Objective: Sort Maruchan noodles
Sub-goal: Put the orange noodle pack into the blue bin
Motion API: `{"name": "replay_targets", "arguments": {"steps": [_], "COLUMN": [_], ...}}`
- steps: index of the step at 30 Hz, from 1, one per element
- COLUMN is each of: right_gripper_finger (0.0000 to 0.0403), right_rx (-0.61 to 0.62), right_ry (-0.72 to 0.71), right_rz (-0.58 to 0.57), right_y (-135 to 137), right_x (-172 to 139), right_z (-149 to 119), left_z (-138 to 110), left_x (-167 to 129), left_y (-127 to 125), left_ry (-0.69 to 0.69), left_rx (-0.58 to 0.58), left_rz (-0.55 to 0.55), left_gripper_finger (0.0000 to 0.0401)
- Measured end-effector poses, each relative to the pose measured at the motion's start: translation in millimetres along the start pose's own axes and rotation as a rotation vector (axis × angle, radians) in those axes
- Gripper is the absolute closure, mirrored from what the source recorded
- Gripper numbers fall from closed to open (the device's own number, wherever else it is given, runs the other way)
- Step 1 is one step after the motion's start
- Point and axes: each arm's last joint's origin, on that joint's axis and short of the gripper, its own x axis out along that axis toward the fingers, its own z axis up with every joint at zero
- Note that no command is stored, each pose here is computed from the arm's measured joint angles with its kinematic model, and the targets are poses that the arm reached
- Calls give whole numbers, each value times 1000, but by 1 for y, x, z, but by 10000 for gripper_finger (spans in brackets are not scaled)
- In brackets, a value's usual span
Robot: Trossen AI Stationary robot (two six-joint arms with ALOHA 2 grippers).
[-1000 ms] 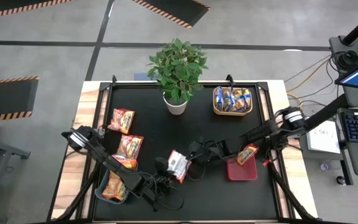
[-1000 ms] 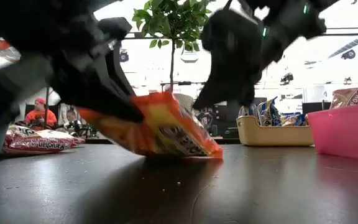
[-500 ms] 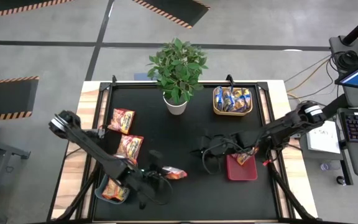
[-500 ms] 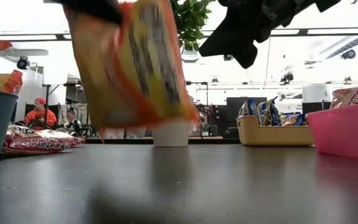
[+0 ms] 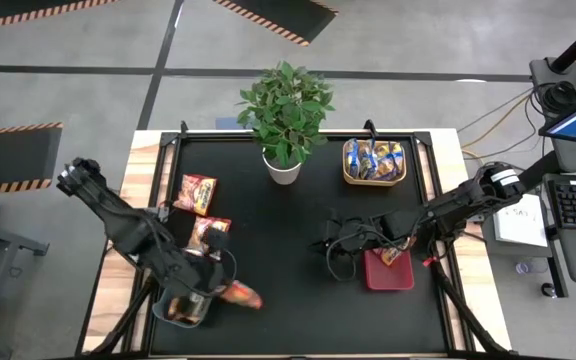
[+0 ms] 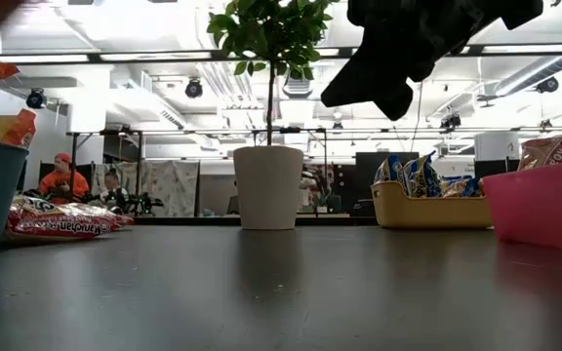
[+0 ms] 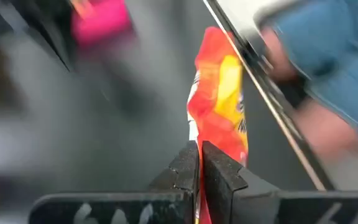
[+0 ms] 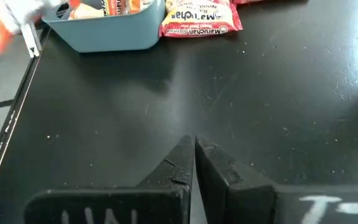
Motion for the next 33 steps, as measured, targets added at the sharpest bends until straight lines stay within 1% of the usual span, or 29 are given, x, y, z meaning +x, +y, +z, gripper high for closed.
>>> {"name": "replay_targets", "arguments": {"steps": [2,4,6,9,12,16,18,22,26,29,31,33], "right_gripper_finger": [394,394,394,394,394,394,394,394,394,394,394,394], "right_rx": [0,0,0,0,0,0,0,0,0,0,0,0], "right_ry": [1,1,0,0,1,1,1,1,1,1,1,1], "right_rz": [0,0,-1,-1,-2,-2,-2,-1,-1,-1,-1,-1], "right_y": [0,0,0,0,0,0,0,0,0,0,0,0], "right_x": [0,0,0,0,0,0,0,0,0,0,0,0], "right_z": [0,0,0,0,0,0,0,0,0,0,0,0], "left_z": [0,-2,-8,-19,-25,-31,-32,-40,-52,-59,-59,-55], "left_x": [-17,-33,-42,-46,-43,-32,-29,-20,-8,-1,2,4], "left_y": [1,4,5,5,2,-6,-10,-13,-13,-14,-15,-18], "left_ry": [89,175,269,395,466,523,528,575,624,646,634,611], "left_rx": [-60,-134,-195,-262,-327,-384,-406,-416,-408,-408,-445,-515], "left_rz": [-62,-100,-120,-113,-134,-213,-246,-227,-169,-146,-150,-180], "left_gripper_finger": [401,401,401,401,401,401,401,401,401,401,401,401]}}
